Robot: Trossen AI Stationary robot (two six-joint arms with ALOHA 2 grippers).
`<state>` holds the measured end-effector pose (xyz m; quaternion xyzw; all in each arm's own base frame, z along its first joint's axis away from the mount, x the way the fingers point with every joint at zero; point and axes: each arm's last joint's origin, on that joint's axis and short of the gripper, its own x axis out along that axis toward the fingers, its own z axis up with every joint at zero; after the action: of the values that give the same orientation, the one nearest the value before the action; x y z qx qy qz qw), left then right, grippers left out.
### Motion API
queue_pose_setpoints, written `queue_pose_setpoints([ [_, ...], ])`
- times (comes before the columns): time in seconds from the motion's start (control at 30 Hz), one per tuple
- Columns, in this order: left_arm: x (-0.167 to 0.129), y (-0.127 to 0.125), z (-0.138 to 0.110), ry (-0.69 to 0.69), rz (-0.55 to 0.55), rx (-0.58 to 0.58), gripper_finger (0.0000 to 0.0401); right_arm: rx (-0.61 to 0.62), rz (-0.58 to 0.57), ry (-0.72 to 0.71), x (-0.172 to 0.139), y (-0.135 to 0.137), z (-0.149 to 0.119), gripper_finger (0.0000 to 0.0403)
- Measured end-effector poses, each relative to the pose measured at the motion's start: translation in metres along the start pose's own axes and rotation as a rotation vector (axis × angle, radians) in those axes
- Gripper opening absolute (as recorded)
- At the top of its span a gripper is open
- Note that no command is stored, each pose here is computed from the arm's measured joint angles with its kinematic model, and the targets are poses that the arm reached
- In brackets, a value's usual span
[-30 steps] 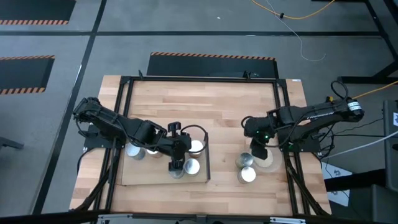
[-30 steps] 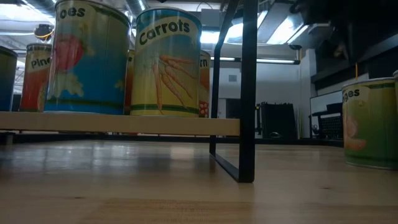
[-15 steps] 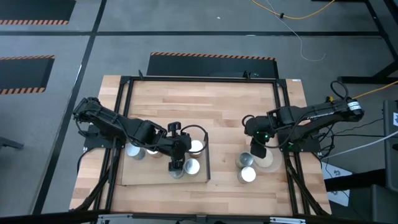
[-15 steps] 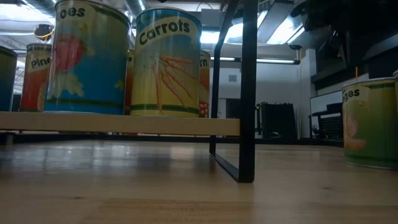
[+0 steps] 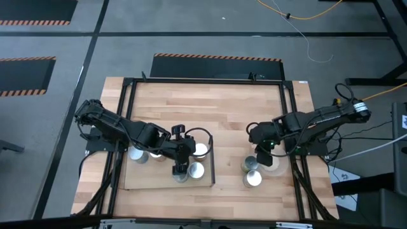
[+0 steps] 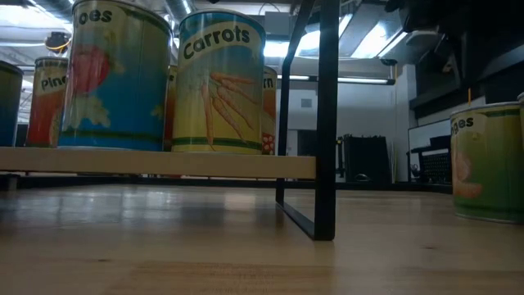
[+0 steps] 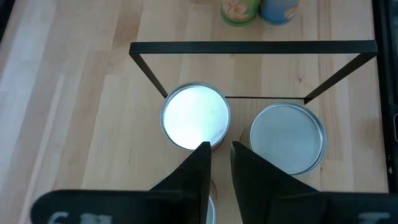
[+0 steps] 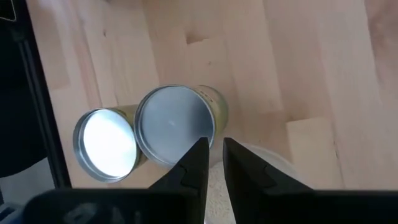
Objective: Pick and place cans onto a shelf
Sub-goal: Put the orange can on the shelf
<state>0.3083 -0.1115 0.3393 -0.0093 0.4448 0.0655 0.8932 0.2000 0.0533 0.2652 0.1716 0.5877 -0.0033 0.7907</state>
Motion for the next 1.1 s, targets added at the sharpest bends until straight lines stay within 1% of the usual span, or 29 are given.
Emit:
queue_pose_setpoints([
  [0.53, 0.000, 0.000, 0.001, -0.010, -0.004, -0.003, 0.0055, -0.037, -0.056, 0.117, 0.033, 0.006, 0.008, 0.0053],
  [0.7, 0.000, -0.001, 0.001, -0.010, -0.005, -0.003, 0.0055, -0.036, -0.053, 0.142, 0.038, 0.007, 0.009, 0.0053],
  [1.1, 0.000, 0.000, 0.001, -0.011, -0.005, -0.003, 0.0055, -0.035, -0.053, 0.143, 0.039, 0.007, 0.009, 0.0053],
])
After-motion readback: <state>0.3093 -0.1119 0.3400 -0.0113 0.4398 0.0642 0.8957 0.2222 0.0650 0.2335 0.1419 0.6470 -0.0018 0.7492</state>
